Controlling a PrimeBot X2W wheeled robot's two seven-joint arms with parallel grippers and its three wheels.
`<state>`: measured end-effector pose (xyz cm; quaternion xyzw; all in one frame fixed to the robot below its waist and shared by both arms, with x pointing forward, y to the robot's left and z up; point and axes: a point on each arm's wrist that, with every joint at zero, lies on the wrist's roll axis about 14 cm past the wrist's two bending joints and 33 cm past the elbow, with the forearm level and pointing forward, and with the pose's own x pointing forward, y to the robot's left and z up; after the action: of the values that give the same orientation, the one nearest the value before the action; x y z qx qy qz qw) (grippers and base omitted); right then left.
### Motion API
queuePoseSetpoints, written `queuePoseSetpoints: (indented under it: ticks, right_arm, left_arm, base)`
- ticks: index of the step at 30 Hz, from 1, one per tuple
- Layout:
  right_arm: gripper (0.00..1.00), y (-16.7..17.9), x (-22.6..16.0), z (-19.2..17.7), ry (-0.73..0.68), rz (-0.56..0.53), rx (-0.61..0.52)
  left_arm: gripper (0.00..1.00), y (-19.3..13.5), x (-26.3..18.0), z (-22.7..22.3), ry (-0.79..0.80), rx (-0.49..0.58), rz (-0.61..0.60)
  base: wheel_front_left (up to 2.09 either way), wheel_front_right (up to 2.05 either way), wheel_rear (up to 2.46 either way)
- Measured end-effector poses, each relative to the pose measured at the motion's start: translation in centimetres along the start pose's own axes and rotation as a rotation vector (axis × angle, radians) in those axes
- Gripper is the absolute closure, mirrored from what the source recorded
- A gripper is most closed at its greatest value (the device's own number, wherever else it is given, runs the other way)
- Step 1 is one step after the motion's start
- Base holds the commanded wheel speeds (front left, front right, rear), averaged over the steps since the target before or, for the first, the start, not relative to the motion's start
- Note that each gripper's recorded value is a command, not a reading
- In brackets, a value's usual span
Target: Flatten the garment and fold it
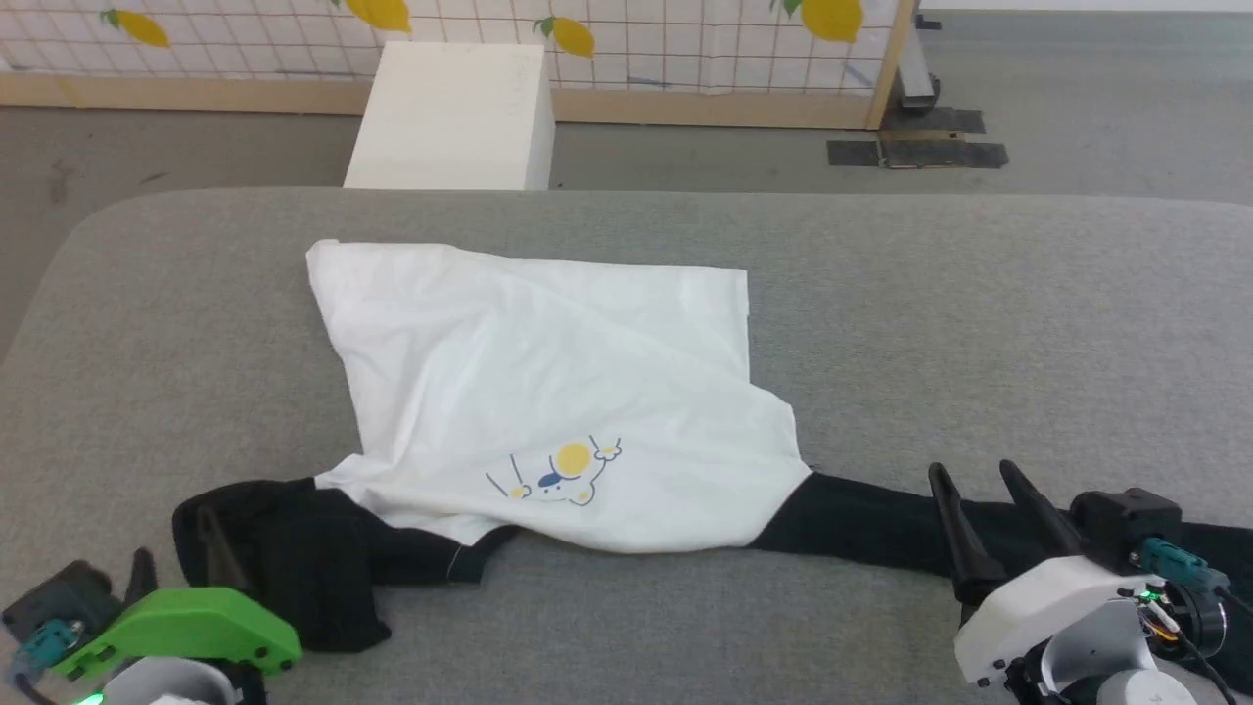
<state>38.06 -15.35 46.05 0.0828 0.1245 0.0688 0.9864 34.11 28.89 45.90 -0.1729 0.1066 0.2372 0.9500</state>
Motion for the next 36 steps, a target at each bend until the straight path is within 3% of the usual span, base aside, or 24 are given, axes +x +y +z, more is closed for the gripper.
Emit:
queuePoseSetpoints:
  ticks: [10,21,23,25,31,36]
  right_arm:
    - [0.0,4.7,3.9,-2.3,0.145,0.138,-0.112]
    - [0.0,7.9,7.9,-8.8,0.535,0.241,-0.154]
    - [0.64,8.6,8.5,-8.9,0.561,0.269,-0.158]
    - [1.0,8.6,9.0,-8.8,0.562,0.275,-0.154]
    - [1.0,4.2,9.1,-7.5,0.519,0.165,-0.118]
    - [1.0,-5.1,6.8,-4.8,0.445,-0.083,-0.125]
  left_arm:
    - [0.0,-3.3,-1.1,3.1,-0.203,0.021,-0.115]
    - [0.0,-4.5,-1.3,1.1,-0.209,0.043,-0.136]
    - [0.0,-4.3,-1.1,0.8,-0.202,0.054,-0.133]
    - [0.0,-3.9,-0.8,0.5,-0.194,0.058,-0.12]
    - [0.0,-4.1,-0.5,-0.2,-0.177,0.059,-0.131]
    - [0.0,-5.3,-0.4,-0.4,-0.178,0.07,-0.181]
  base:
    - [0.0,0.0,0.0]
    - [0.0,0.0,0.0]
    - [0.0,0.0,0.0]
    - [0.0,0.0,0.0]
    - [0.0,0.0,0.0]
    - [0.0,0.0,0.0]
